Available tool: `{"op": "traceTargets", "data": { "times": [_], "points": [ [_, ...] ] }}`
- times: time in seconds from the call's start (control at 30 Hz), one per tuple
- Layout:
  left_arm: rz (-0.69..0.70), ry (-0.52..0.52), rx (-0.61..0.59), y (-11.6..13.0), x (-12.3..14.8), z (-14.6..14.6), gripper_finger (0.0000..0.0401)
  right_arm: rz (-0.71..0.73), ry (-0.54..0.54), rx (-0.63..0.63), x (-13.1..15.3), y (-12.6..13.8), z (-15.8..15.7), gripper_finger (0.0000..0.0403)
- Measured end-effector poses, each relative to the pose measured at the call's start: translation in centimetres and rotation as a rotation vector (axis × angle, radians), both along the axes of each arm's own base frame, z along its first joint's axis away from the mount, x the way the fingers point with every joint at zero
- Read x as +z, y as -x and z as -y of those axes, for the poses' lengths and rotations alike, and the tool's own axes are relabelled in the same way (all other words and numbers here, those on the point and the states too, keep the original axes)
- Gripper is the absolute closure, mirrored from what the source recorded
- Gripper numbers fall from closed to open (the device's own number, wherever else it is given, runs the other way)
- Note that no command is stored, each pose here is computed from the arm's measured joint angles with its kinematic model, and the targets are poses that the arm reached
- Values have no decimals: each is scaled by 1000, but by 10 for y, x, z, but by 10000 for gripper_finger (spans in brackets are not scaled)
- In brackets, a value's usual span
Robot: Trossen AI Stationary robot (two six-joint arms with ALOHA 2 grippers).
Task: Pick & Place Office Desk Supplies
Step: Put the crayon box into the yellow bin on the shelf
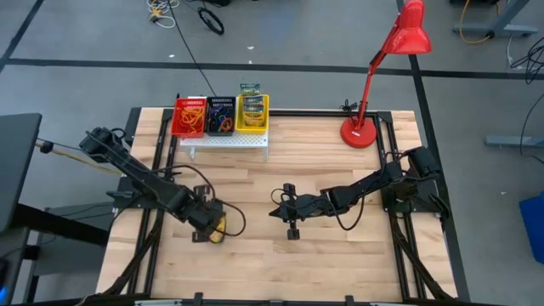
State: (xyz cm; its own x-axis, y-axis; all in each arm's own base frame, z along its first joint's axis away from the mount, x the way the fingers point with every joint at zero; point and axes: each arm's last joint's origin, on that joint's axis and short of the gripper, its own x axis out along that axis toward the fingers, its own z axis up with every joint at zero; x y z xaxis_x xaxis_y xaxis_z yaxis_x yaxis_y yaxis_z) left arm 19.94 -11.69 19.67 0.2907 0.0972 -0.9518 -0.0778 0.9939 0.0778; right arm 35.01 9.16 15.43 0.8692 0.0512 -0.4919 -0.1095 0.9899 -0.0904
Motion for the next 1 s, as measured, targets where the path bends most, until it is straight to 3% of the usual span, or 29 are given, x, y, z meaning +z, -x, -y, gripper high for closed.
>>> {"op": "traceTargets", "data": {
  "times": [0.47, 0.67, 0.9, 1.0],
  "points": [
    [217, -197, 98, 9, 4, 14, 397, -1, 0, 0, 0, 0, 0, 397],
    [238, -216, 97, 10, 4, 16, 398, -1, 0, 0, 0, 0, 0, 397],
    [302, -310, 109, 10, 6, 13, 398, -1, 0, 0, 0, 0, 0, 397],
    [268, -344, 73, 11, 8, 11, 398, -1, 0, 0, 0, 0, 0, 397]
  ]
}}
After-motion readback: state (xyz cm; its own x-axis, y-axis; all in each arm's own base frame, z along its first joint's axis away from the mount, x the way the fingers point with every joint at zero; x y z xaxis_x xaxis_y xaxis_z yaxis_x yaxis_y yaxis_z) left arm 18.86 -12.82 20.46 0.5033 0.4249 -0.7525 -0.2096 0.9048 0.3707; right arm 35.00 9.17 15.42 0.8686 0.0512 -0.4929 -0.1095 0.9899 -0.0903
